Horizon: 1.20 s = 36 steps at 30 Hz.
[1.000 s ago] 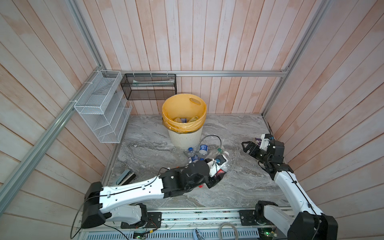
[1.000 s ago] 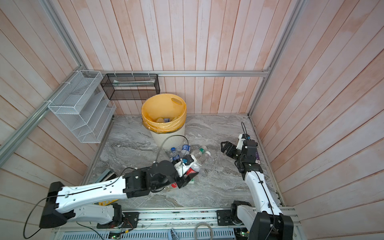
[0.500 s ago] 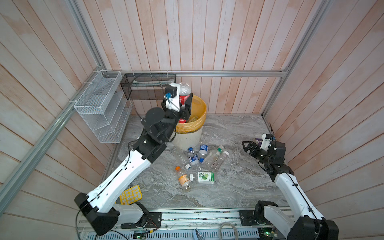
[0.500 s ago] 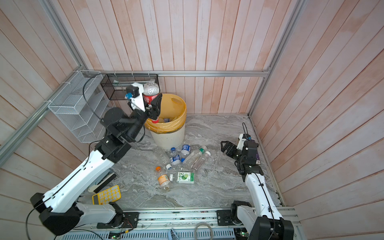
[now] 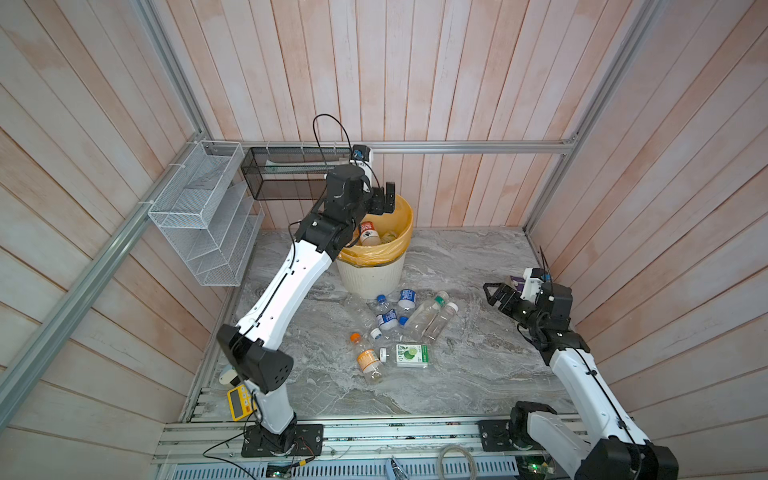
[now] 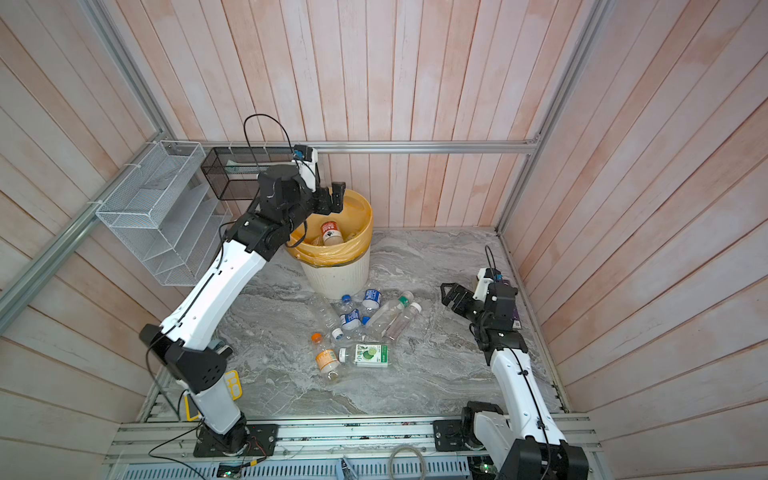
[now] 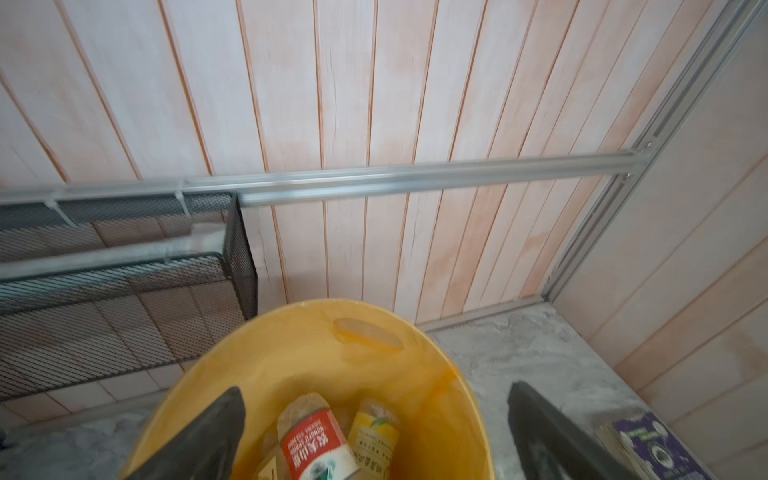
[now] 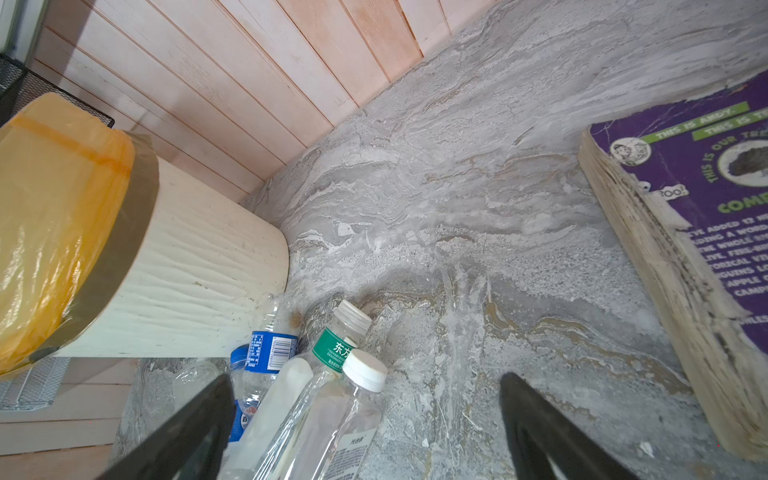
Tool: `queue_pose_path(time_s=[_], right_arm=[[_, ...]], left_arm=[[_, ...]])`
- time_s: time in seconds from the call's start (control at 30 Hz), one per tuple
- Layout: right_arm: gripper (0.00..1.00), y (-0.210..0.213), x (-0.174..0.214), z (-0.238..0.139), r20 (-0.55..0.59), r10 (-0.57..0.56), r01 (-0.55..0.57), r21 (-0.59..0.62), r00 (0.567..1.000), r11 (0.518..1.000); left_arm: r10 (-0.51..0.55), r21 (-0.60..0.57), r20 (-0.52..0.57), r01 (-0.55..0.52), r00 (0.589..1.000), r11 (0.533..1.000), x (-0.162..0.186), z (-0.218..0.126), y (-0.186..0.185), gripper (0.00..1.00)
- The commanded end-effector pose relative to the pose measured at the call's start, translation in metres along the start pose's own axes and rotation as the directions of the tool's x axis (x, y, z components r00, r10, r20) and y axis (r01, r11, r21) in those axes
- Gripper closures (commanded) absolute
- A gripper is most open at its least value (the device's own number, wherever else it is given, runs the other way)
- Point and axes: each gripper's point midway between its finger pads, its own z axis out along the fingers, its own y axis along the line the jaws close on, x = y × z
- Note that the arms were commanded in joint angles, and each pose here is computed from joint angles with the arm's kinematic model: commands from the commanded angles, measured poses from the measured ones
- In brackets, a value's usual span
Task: Throw the plastic bottles in the bin
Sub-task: 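Release the bottle into the bin and withdraw the left gripper, then lower the left gripper onto the orange-capped bottle and grasp it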
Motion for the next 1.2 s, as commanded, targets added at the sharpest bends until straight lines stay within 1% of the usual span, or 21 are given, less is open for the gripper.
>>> queue_pose_path(time_s=[0.0,0.07,0.13,0.2,0.27,0.33,0.37,0.43,0.53,0.6,0.7,0.77,0.83,0.93,1.1,1.17], right_arm=[[0.01,-0.001,0.003,0.002,-0.026,0.02,-0.02,0.0,0.999,1.0],[0.01,-0.002,0.007,0.005,-0.045,0.026,-0.027,-0.005,0.999,1.0],[0.01,-0.003,0.01,0.006,-0.051,0.026,-0.026,-0.005,0.998,1.0],[0.01,-0.003,0.011,0.007,-0.051,0.023,-0.024,-0.006,0.998,1.0],[0.01,-0.003,0.011,0.009,-0.055,0.023,-0.023,-0.007,0.998,1.0],[0.01,-0.003,0.013,0.012,-0.064,0.025,-0.025,-0.008,0.998,1.0],[0.01,-0.003,0.014,0.014,-0.069,0.028,-0.028,-0.008,0.997,1.0],[0.01,-0.003,0.015,0.018,-0.074,0.035,-0.036,-0.008,0.997,0.999],[0.01,-0.002,0.017,0.023,-0.087,0.044,-0.045,-0.01,0.995,0.999],[0.01,-0.001,0.018,0.025,-0.091,0.045,-0.046,-0.01,0.995,0.999],[0.02,-0.001,0.019,0.028,-0.094,0.042,-0.043,-0.006,0.995,0.999],[0.02,-0.001,0.019,0.028,-0.094,0.041,-0.042,-0.002,0.995,0.999],[0.02,-0.001,0.02,0.029,-0.095,0.044,-0.044,0.0,0.994,0.999],[0.02,-0.002,0.021,0.028,-0.096,0.043,-0.043,0.005,0.994,0.999],[0.01,-0.006,0.022,0.027,-0.091,0.035,-0.034,0.023,0.995,0.999],[0.01,-0.006,0.022,0.027,-0.093,0.033,-0.031,0.022,0.995,0.999]], left_arm=[[0.022,-0.034,0.193,-0.016,0.981,0.999,-0.038,-0.059,-0.003,0.0],[-0.02,-0.043,0.157,0.027,0.987,0.999,-0.016,-0.076,0.003,0.0],[-0.087,-0.076,0.109,0.096,0.99,0.992,0.016,-0.095,0.011,0.0],[-0.14,-0.117,0.049,0.145,0.989,0.982,0.059,-0.111,0.018,0.0],[-0.229,-0.177,-0.018,0.222,0.973,0.959,0.106,-0.13,0.03,0.0],[-0.337,-0.231,-0.1,0.307,0.936,0.923,0.158,-0.148,0.039,0.0],[-0.373,-0.253,-0.141,0.331,0.917,0.909,0.182,-0.155,0.041,0.0],[-0.463,-0.3,-0.232,0.39,0.855,0.871,0.232,-0.168,0.041,0.0],[-0.55,-0.373,-0.341,0.428,0.762,0.823,0.297,-0.182,0.032,0.0],[-0.58,-0.393,-0.388,0.441,0.716,0.807,0.326,-0.187,0.022,0.0],[-0.602,-0.385,-0.45,0.465,0.66,0.797,0.358,-0.185,0.001,0.0],[-0.596,-0.369,-0.502,0.467,0.627,0.803,0.373,-0.18,-0.013,0.0],[-0.575,-0.373,-0.56,0.438,0.596,0.818,0.389,-0.175,-0.024,0.0],[-0.555,-0.398,-0.602,0.387,0.574,0.832,0.404,-0.169,-0.03,0.0],[-0.552,-0.411,-0.625,0.368,0.553,0.834,0.422,-0.167,-0.032,0.09],[-0.551,-0.416,-0.633,0.361,0.544,0.835,0.429,-0.168,-0.032,0.1]])
